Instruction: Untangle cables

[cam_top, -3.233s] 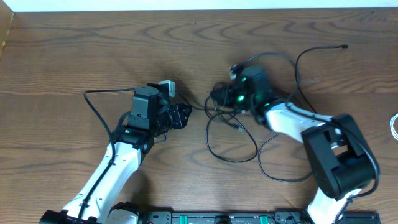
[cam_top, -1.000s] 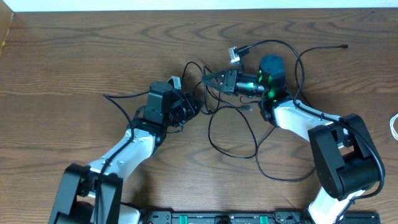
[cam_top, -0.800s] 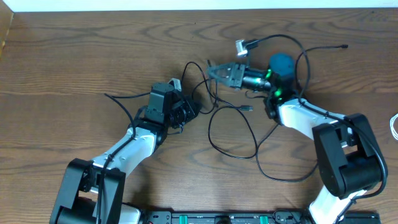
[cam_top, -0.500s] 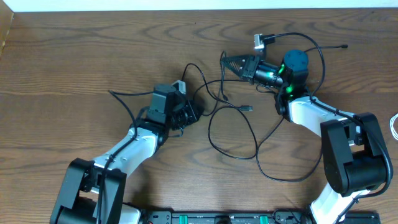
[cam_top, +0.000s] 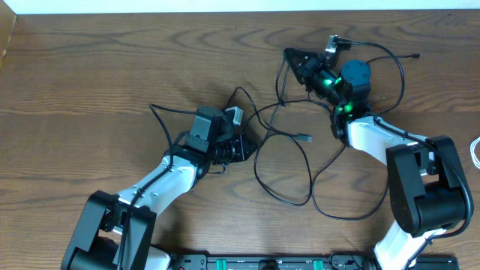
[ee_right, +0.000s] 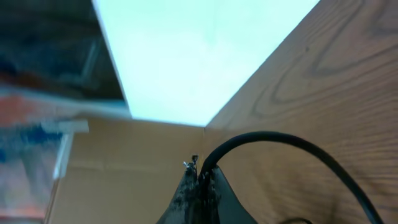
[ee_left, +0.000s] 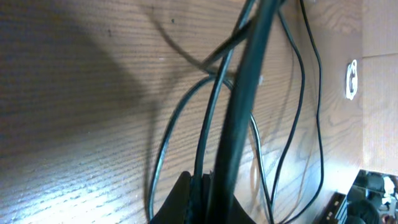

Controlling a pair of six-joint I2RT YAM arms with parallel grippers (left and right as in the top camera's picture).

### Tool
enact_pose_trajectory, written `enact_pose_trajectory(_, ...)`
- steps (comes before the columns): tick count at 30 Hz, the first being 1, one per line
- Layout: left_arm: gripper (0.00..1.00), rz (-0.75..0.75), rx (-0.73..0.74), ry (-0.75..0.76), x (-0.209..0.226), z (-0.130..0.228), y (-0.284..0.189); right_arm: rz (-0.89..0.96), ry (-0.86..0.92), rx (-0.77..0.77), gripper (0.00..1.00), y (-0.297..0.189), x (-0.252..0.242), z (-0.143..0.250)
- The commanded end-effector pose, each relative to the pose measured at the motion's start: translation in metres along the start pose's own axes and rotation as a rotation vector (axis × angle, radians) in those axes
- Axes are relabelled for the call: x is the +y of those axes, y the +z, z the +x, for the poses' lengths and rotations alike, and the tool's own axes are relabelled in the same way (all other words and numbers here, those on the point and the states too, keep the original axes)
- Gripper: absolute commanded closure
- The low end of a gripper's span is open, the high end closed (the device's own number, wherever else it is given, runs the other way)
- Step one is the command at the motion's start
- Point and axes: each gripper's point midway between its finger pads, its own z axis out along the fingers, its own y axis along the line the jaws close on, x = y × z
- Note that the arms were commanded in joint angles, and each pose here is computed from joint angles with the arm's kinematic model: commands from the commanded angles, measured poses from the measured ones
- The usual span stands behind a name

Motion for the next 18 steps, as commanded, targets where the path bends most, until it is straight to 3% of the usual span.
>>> enact_pose_trajectory(1, 0.92, -0.005, 0.028, 0.041, 0.002, 0.006, 0.002, -0.018, 0.090, -0.125, 0.99, -0.003, 0.012, -0.026)
enact_pose_trajectory(10, 0.92, -0.025, 0.063, 0.063, 0.008, 0.015, 0.001, -0.041, 0.230, -0.194, 0.94, -0.005, 0.015, -0.038)
enact_pose_trajectory(18, 0.92, -0.024, 0.063, 0.063, 0.008, 0.015, 0.001, 0.212, -0.044, -0.285, 0.80, -0.005, -0.033, -0.034)
